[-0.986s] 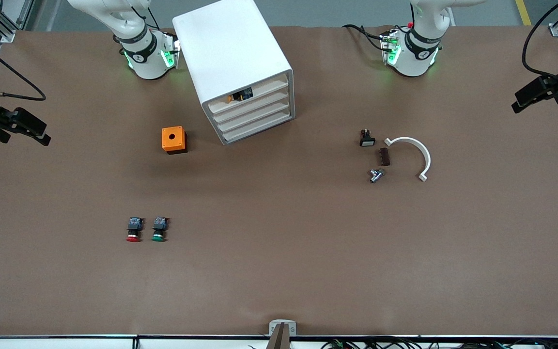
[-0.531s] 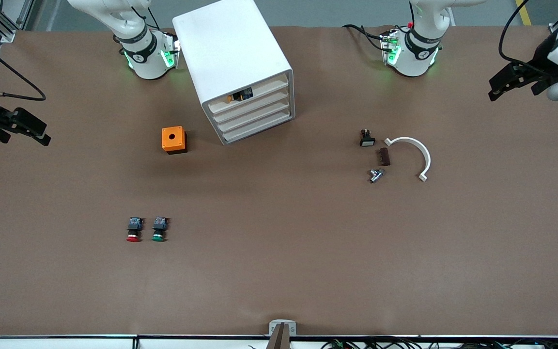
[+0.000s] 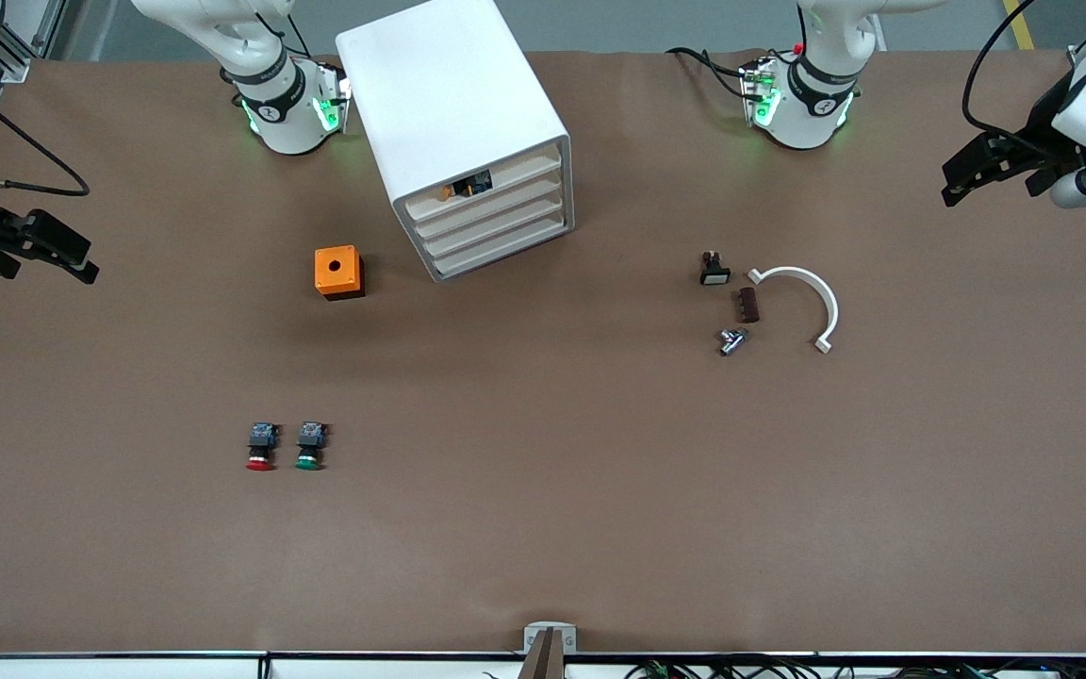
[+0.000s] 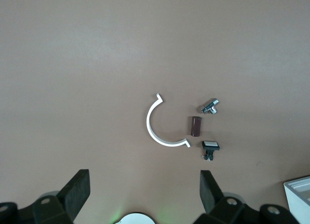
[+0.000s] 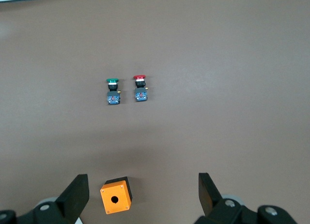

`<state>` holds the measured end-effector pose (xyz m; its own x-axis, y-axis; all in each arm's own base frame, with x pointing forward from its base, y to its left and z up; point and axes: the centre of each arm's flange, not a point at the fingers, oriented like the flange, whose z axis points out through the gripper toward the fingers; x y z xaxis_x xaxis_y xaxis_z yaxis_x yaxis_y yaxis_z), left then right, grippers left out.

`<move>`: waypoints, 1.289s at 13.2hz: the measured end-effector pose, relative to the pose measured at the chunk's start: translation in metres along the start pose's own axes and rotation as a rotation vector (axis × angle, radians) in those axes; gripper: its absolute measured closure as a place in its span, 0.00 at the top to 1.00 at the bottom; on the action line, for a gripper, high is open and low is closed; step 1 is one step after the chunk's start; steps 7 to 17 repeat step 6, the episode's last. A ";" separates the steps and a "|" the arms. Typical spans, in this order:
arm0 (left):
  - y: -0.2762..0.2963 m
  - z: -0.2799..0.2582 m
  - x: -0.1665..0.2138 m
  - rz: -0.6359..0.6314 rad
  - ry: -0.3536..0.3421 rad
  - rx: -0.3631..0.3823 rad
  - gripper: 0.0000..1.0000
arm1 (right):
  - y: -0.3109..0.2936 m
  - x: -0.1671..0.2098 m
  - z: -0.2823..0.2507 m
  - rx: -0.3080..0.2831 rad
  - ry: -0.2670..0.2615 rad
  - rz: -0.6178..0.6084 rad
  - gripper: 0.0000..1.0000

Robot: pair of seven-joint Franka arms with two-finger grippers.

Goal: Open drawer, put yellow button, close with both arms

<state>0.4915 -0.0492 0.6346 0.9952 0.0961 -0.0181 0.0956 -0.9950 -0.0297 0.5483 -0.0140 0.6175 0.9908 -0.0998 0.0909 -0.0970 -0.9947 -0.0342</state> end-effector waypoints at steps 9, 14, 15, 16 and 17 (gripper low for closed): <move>0.000 -0.005 0.008 0.000 0.006 -0.004 1.00 | 0.000 0.000 0.000 0.000 0.000 0.000 1.00; 0.000 -0.005 0.008 0.000 0.006 -0.004 1.00 | 0.000 0.000 0.000 0.000 0.000 0.000 1.00; 0.000 -0.005 0.008 0.000 0.006 -0.004 1.00 | 0.000 0.000 0.000 0.000 0.000 0.000 1.00; 0.000 -0.005 0.008 0.000 0.006 -0.004 1.00 | 0.000 0.000 0.000 0.000 0.000 0.000 1.00; 0.000 -0.005 0.008 0.000 0.006 -0.004 1.00 | 0.000 0.000 0.000 0.000 0.000 0.000 1.00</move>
